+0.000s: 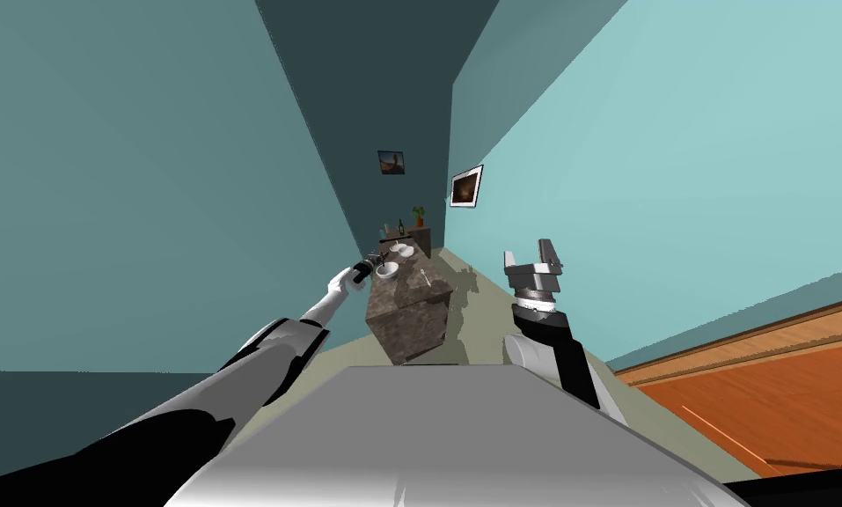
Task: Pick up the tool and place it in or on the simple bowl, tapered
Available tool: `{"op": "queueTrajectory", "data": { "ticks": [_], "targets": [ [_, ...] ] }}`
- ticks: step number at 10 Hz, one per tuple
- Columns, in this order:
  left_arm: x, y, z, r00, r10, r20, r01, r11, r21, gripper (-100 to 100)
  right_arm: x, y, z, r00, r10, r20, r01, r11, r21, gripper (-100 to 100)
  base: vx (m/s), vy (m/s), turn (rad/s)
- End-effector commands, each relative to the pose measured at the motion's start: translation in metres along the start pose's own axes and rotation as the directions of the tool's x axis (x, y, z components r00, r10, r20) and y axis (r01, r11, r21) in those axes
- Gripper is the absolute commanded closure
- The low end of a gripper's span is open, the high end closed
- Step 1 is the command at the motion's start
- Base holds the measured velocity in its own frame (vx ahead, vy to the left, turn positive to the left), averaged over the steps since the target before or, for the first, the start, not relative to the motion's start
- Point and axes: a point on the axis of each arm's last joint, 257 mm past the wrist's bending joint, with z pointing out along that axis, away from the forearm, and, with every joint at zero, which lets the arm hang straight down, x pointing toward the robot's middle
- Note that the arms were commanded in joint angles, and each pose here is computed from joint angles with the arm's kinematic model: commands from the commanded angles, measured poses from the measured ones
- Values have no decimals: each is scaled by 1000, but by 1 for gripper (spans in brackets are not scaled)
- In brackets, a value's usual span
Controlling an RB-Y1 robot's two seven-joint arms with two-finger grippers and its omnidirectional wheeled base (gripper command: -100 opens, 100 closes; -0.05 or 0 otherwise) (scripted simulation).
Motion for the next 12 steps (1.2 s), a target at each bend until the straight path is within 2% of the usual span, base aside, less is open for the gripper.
{"op": "queueTrajectory", "data": {
  "ticks": [1, 3, 4, 6, 7, 12],
  "targets": [
    [-11, 16, -2, 1000, -3, 4, 3, 1000, 10, -100, 0, 0, 0, 1000, 0, 0, 0, 1000, 0, 0, 5, -111, 80],
    [-28, 38, -6, 1000, -7, 8, 7, 1000, 19, -100, 0, 0, 0, 1000, 0, 0, 0, 1000, 0, 0, -23, -176, 85],
    [-30, 43, -8, 1000, 1, 9, -2, 1000, 14, -100, 0, 0, 0, 1000, 0, 0, 0, 1000, 0, 0, -11, -127, 26],
    [-30, 41, -7, 1000, -1, 8, 1, 1000, 14, -100, 0, 0, 0, 1000, 0, 0, 0, 1000, 0, 0, 14, -21, -8],
    [-30, 41, -7, 1000, -1, 8, 1, 1000, 15, 0, 0, 0, 0, 1000, 0, 0, 0, 1000, 0, 0, 0, 0, 0],
    [-30, 41, -7, 1000, -1, 9, 1, 1000, 15, 0, 0, 0, 0, 1000, 0, 0, 0, 1000, 0, 0, 0, 0, 0]
  ]
}}
